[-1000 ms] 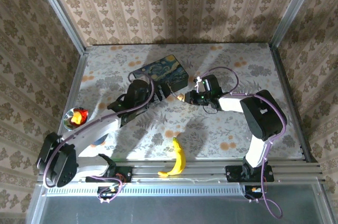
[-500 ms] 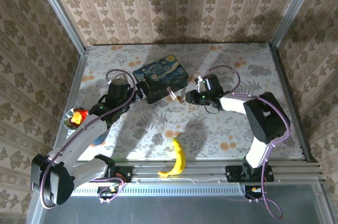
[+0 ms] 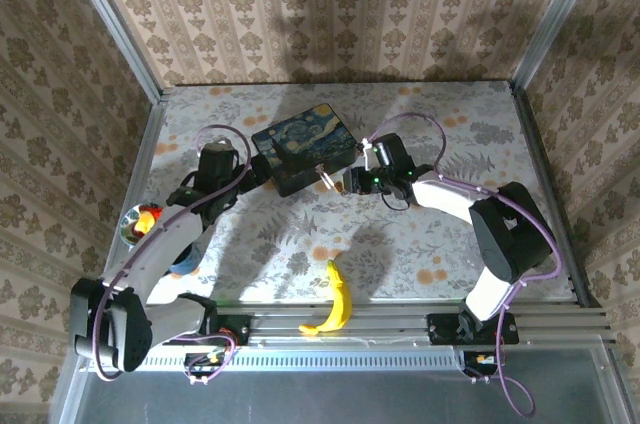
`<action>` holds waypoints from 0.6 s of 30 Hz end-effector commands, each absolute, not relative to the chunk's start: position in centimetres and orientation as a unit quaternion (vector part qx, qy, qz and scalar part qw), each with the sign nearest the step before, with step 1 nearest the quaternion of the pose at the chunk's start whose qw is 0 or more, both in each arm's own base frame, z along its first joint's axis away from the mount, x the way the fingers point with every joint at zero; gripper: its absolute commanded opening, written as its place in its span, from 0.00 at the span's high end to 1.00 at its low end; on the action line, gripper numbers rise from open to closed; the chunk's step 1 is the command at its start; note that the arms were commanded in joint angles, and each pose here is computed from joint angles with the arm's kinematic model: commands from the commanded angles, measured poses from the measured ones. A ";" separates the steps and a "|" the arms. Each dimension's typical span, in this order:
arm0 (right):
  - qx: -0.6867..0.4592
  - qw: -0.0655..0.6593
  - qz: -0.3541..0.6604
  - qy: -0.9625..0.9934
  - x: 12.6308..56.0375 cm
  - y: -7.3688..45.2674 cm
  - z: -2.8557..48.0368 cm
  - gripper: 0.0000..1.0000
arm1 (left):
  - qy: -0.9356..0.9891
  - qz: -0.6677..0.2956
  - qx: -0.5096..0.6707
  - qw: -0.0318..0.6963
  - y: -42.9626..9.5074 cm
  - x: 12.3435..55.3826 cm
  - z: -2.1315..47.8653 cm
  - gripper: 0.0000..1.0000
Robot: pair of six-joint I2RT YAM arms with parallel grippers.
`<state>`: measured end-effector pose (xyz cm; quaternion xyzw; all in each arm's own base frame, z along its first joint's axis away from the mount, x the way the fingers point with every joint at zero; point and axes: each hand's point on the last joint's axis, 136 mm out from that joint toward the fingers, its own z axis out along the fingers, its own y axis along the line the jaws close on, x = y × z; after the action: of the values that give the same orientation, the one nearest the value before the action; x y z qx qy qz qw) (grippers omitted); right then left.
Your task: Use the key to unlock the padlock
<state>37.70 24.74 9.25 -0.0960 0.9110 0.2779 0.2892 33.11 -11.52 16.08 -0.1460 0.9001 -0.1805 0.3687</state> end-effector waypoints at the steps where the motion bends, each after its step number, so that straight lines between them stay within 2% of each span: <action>1: -0.117 0.286 0.245 0.919 38.2 24.8 8.9 0.65 | 0.900 -0.184 -0.130 0.374 -11.7 34.2 16.6 0.00; 18: -0.166 0.267 0.224 0.922 40.8 27.2 7.0 0.65 | 0.922 -0.170 -0.116 0.329 -12.5 36.5 12.6 0.00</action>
<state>40.45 26.81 7.03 -0.1527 0.9214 0.2348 0.2695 35.40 -12.14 11.72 -0.1291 0.9251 -0.1644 0.3170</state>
